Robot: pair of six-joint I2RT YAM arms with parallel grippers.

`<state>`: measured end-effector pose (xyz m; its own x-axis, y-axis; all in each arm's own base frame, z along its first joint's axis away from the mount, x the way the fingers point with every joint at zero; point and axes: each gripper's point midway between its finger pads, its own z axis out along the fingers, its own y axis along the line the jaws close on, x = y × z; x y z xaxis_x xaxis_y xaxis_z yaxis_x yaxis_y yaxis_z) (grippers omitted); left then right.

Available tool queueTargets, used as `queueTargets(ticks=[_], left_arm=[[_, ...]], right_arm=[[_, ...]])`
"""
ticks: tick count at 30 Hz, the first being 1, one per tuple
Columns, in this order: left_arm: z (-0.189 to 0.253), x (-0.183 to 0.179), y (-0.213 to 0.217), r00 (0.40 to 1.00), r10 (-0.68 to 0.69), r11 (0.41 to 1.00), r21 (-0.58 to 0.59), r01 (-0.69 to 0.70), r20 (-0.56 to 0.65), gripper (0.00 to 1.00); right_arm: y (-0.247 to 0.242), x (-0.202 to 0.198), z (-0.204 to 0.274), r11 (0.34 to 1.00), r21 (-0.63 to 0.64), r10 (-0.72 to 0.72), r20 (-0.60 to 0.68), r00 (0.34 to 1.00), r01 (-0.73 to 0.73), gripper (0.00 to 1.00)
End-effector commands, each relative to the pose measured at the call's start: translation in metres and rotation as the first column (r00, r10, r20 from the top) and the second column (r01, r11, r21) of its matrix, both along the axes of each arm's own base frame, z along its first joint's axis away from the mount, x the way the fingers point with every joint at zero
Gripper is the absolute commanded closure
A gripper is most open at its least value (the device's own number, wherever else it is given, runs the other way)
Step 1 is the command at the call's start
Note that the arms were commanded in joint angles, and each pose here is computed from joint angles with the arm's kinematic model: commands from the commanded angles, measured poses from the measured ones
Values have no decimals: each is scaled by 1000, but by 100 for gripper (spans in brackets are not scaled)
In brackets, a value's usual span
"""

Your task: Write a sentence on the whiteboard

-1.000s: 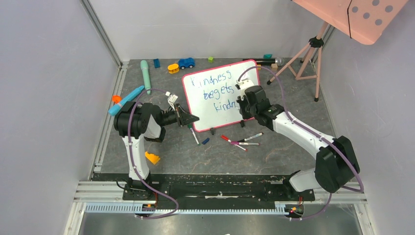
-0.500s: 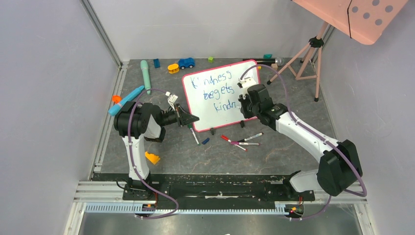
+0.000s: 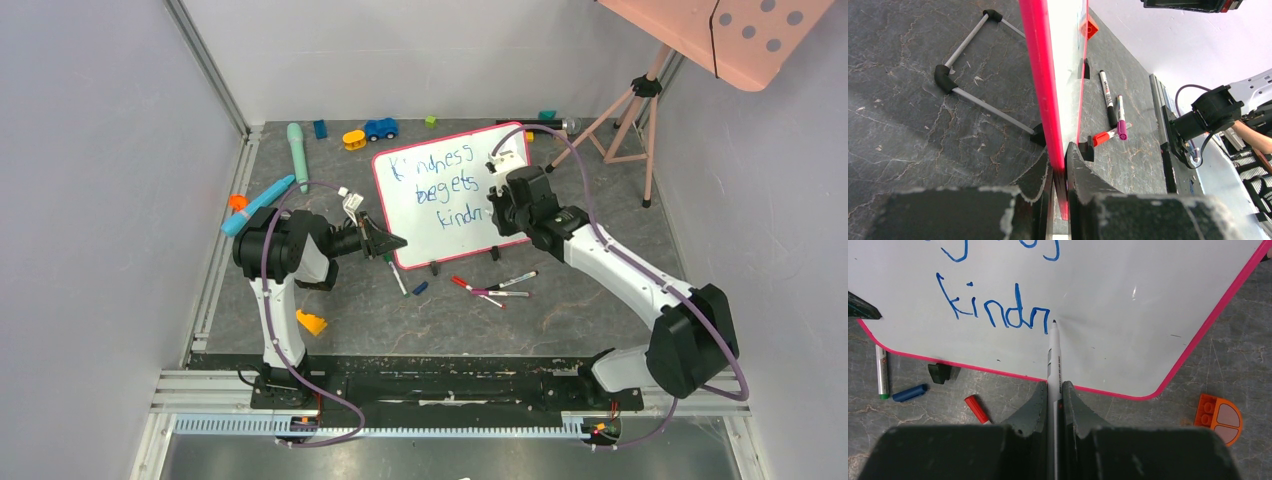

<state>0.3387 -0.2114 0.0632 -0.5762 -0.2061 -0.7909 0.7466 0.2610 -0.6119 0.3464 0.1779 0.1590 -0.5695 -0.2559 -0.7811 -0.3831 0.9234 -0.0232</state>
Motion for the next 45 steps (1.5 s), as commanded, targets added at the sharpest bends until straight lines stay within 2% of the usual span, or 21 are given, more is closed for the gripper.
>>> queueTargets(ticks=[1, 24, 37, 45], left_arm=[[-20, 25, 15, 986, 127, 989, 55, -134, 109, 96], [-19, 25, 15, 986, 123, 990, 54, -129, 110, 95], [-20, 24, 14, 987, 117, 991, 54, -123, 110, 95], [-20, 24, 14, 987, 116, 991, 55, -123, 112, 96]], right_arm=[[3, 15, 16, 1000, 12, -9, 53, 999, 8, 100], [-22, 20, 4, 991, -72, -112, 56, 992, 115, 100], [-5, 31, 15, 997, -24, -70, 69, 995, 72, 100], [0, 24, 5, 999, -4, -42, 42, 998, 43, 100]])
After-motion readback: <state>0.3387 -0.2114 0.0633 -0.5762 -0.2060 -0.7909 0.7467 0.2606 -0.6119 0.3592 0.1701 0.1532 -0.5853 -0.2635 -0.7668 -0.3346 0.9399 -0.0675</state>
